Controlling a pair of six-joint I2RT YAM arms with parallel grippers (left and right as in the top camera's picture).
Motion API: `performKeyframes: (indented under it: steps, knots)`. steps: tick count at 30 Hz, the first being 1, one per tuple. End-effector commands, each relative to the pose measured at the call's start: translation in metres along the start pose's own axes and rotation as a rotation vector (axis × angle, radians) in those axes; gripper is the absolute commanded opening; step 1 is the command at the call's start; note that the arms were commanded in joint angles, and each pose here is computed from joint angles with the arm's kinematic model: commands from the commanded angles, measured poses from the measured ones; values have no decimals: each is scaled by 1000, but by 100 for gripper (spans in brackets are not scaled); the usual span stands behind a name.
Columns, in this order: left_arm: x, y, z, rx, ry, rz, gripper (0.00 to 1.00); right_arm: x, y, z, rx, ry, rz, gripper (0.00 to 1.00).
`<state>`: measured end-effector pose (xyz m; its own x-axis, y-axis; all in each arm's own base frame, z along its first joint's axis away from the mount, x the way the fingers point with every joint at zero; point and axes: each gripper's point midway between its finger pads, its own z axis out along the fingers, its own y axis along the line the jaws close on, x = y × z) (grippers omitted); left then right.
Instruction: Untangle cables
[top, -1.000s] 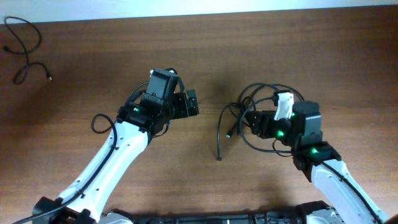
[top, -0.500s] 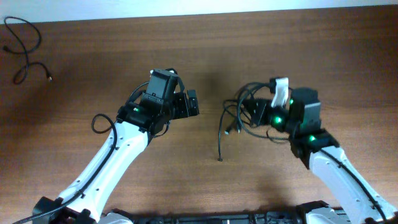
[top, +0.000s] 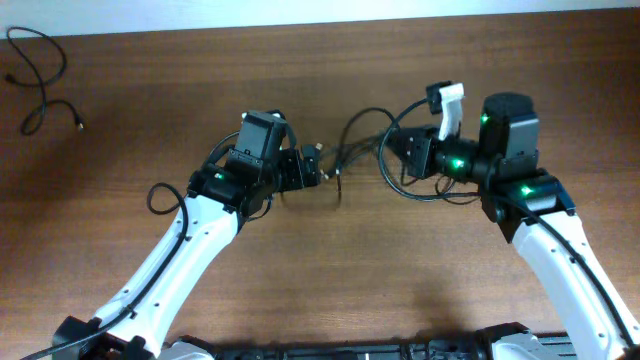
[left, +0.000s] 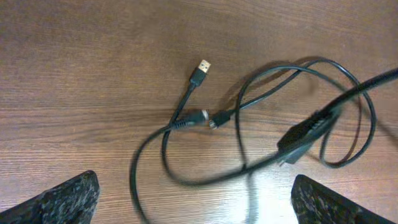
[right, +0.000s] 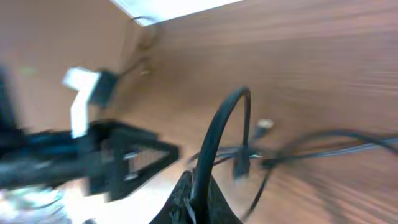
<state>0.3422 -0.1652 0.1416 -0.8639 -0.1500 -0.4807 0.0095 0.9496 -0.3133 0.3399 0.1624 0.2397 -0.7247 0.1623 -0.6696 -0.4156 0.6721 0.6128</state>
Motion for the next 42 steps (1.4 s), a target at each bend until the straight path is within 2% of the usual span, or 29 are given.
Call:
performKeyframes:
  steps: [1,7,11,16,20,23,26,29,33,39,42]
  knots:
    - [5,-1,3,4,18,-9,99,-23,-12,-11,124,-91,-80,4]
    - [5,-1,3,5,18,-9,99,-52,8,-31,143,-184,-256,4]
    - [5,-1,3,5,17,-9,99,-76,-15,-47,327,-296,-265,4]
    - [5,-1,3,5,18,-9,99,-82,-43,-41,452,-294,-311,4]
    - [5,-1,3,5,18,-9,99,-129,2,-62,352,-510,-426,4]
    - [5,-1,3,5,18,-9,99,-148,41,-79,241,-624,-516,4]
    - [5,-1,3,5,17,-9,99,-137,43,-68,188,-565,-517,4]
    - [4,-2,3,7,14,-9,99,-103,-14,-22,273,-354,-428,4]
    - [4,-2,3,7,15,-9,99,-77,-62,22,306,-217,-359,4]
    - [5,-3,3,14,20,-14,99,-72,-73,32,310,-197,-348,4]
    - [4,-11,3,54,24,-141,99,-74,-70,30,308,-203,-351,4]
